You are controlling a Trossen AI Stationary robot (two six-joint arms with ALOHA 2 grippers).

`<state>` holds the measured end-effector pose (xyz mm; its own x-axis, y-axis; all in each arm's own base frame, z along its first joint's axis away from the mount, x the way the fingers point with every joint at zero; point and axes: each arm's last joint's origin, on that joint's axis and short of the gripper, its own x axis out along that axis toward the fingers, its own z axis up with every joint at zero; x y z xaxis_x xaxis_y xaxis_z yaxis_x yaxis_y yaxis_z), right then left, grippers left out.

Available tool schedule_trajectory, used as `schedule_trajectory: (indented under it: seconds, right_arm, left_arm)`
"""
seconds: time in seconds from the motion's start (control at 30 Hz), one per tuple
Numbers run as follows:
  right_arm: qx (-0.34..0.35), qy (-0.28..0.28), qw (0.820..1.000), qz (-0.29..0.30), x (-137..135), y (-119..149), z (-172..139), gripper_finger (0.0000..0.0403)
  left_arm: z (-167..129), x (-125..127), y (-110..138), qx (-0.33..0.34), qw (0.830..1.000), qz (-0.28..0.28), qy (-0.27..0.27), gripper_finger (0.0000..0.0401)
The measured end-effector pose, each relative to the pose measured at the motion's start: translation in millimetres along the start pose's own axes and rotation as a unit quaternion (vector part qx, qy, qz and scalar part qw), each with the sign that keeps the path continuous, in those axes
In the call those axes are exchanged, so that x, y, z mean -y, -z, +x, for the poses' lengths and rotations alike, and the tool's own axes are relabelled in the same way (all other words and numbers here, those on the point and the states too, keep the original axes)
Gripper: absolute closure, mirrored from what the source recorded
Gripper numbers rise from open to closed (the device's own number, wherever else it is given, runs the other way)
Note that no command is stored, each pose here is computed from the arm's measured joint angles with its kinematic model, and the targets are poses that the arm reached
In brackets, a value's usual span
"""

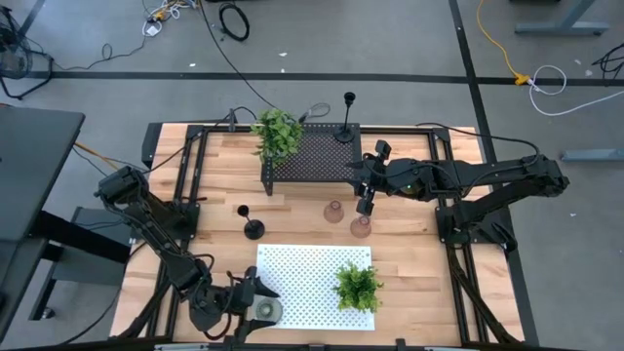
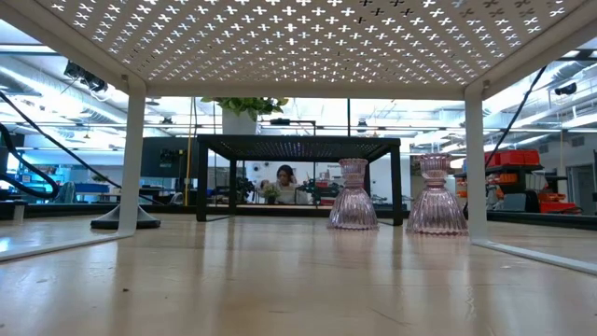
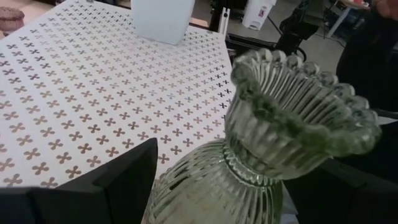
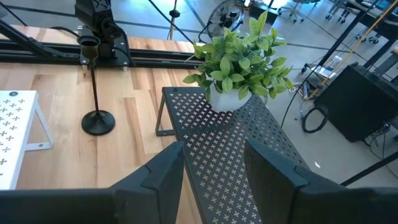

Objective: Pick & Place candle stick holders
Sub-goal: Put the big black candle holder on the black shelf aligned with the other big black candle holder

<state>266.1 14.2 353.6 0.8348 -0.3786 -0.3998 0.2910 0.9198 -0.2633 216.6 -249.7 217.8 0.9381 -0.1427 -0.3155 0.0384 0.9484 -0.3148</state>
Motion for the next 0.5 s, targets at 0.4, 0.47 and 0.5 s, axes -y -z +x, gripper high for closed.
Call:
schedule_trajectory:
  seconds: [0.4, 0.47, 0.5]
  right_arm:
    - [0.000, 0.000, 1.000, 0.000, 0, 0, 0, 0.0234]
    - [0.000, 0.000, 1.000, 0.000, 0, 0, 0, 0.0234]
    - [0.000, 0.000, 1.000, 0.000, 0, 0, 0, 0.0234]
  left_arm:
    - [-6, 8, -10, 0.028, 0.999, 0.008, 0.034, 0.0076]
    - [-9, 9, -12, 0.037, 0.999, 0.015, 0.031, 0.0076]
    - [-11, 9, -13, 0.041, 0.999, 0.022, 0.029, 0.0076]
